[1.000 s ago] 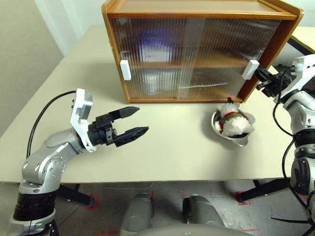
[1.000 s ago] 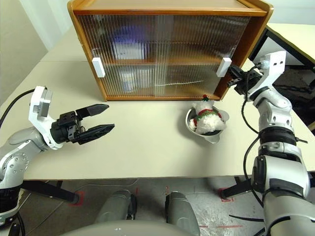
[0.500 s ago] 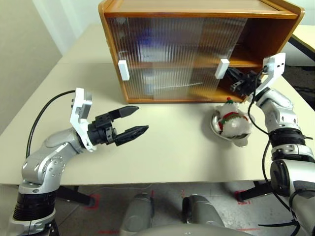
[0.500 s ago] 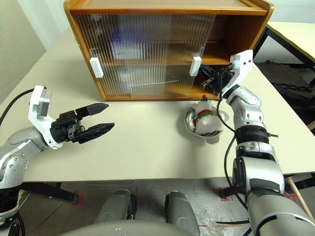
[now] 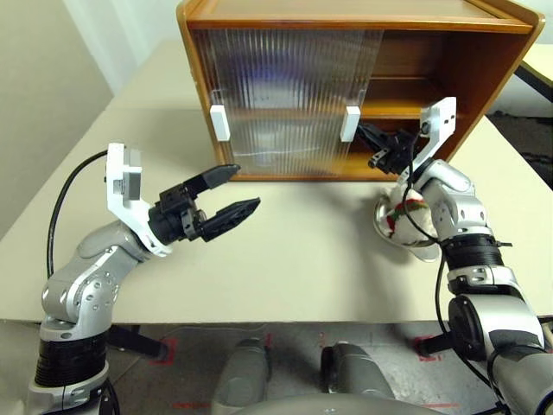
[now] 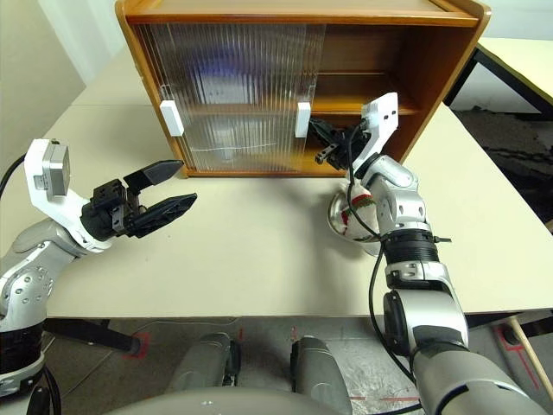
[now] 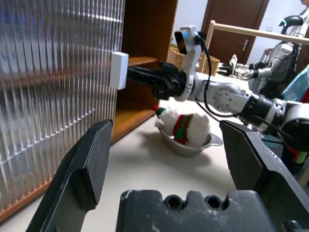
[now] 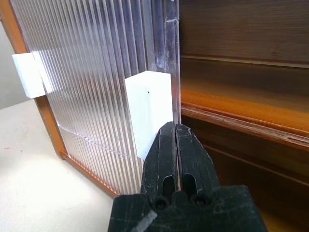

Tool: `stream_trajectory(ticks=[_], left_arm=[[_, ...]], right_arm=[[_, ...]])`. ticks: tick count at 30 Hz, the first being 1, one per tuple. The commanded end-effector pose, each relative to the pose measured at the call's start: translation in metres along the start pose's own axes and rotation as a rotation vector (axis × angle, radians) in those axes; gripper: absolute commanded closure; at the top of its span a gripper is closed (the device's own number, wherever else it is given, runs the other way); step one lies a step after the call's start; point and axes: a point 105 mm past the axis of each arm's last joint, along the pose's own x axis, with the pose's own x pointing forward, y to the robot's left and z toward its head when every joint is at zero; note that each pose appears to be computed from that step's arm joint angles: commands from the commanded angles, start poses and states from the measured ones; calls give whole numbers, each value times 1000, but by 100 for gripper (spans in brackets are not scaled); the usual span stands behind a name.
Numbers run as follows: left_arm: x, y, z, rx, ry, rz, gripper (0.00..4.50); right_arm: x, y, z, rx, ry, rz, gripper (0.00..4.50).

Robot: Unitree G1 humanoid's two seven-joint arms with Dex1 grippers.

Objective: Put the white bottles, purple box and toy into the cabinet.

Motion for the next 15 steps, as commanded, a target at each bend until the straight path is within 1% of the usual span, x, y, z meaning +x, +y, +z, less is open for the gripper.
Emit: stream_trajectory(ticks=[1,2,6,8,10,11,12,15], left_arm=[[-1,1,1,10,0,0,0],[-1,1,1,9,0,0,0],[-1,2,-1,8,3,3,0],[-2,2,-1,8,3,1,0],[-2,2,-2,9,5,-2,0],[-2,3,-3,9,6,-3,0],[-2,3,-4,9,7,-4,0],[-1,3,-5,8,9,-13,0]], right_arm=[[-8,-5,9,-14,6,-31,447],[-12,-9,12,-20,12,-45,447],[-37,-37,22,-53,67,-118,348],[-60,-55,29,-66,145,-133,266],[-75,-68,40,-70,182,-156,201],[-81,-72,44,-48,207,-157,154],[-87,-74,43,-21,250,-146,117],[-109,-67,37,55,444,-65,10]])
